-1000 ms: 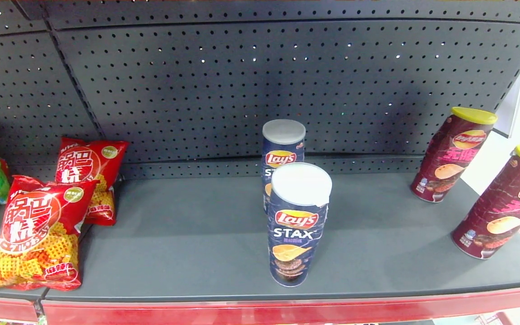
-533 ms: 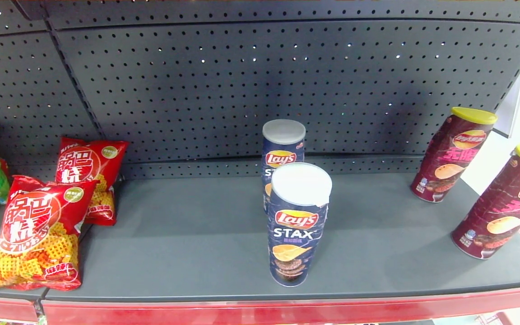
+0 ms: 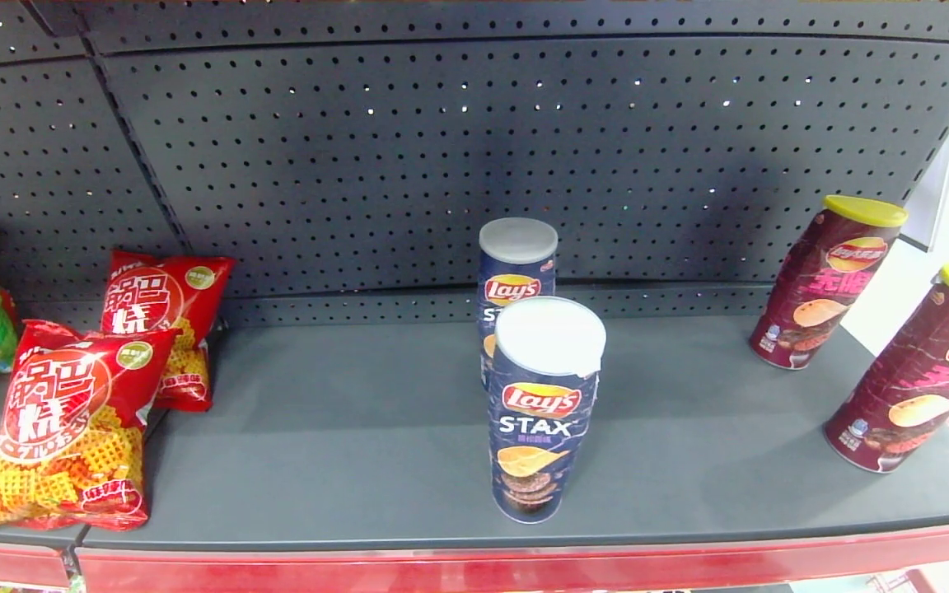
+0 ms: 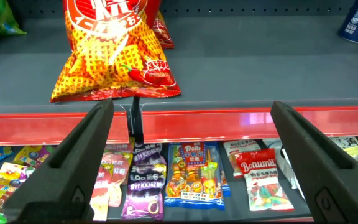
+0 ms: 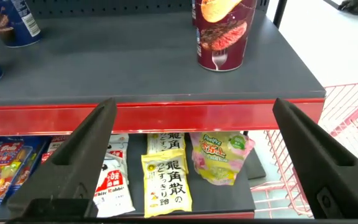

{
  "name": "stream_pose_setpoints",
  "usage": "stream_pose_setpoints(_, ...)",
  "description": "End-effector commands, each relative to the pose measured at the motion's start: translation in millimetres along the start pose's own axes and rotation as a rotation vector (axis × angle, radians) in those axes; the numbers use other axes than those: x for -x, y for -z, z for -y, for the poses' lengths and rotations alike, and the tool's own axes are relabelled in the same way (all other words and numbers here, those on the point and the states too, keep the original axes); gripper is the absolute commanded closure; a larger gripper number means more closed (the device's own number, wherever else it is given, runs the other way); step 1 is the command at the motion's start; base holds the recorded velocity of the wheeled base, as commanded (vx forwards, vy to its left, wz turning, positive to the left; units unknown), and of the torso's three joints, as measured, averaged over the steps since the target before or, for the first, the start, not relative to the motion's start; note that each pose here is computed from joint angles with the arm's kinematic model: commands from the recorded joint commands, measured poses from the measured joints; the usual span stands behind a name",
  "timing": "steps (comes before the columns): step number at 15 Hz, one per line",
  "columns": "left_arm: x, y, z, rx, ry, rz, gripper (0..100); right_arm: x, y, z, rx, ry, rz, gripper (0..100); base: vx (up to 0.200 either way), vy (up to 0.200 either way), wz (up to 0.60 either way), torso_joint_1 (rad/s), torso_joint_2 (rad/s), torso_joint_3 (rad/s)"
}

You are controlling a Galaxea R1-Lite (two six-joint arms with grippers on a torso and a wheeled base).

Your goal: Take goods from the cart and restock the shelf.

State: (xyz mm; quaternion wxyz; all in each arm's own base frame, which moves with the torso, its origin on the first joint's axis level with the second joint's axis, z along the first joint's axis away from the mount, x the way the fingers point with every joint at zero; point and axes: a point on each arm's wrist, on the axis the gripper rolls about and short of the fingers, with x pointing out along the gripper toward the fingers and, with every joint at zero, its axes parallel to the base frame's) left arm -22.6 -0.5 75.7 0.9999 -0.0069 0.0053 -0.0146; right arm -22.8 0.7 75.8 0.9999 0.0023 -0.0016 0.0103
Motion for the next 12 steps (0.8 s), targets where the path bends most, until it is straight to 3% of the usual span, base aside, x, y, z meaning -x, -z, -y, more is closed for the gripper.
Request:
stream_pose_setpoints(1, -0.1, -0.1, 0.0, 0.0, 0.0, 0.0, 0, -0.1, 0.0, 0.0, 0.002, -0.001, -0.002, 0, 0.0, 0.0, 0.0, 0.0, 0.0, 0.0)
stream_pose_setpoints(12, -0.1, 0.0, 0.0, 0.0, 0.0, -0.002, 0, -0.1, 0.0, 0.0, 0.002, 0.001, -0.002, 0, 0.0, 0.0, 0.0, 0.0, 0.0, 0.0)
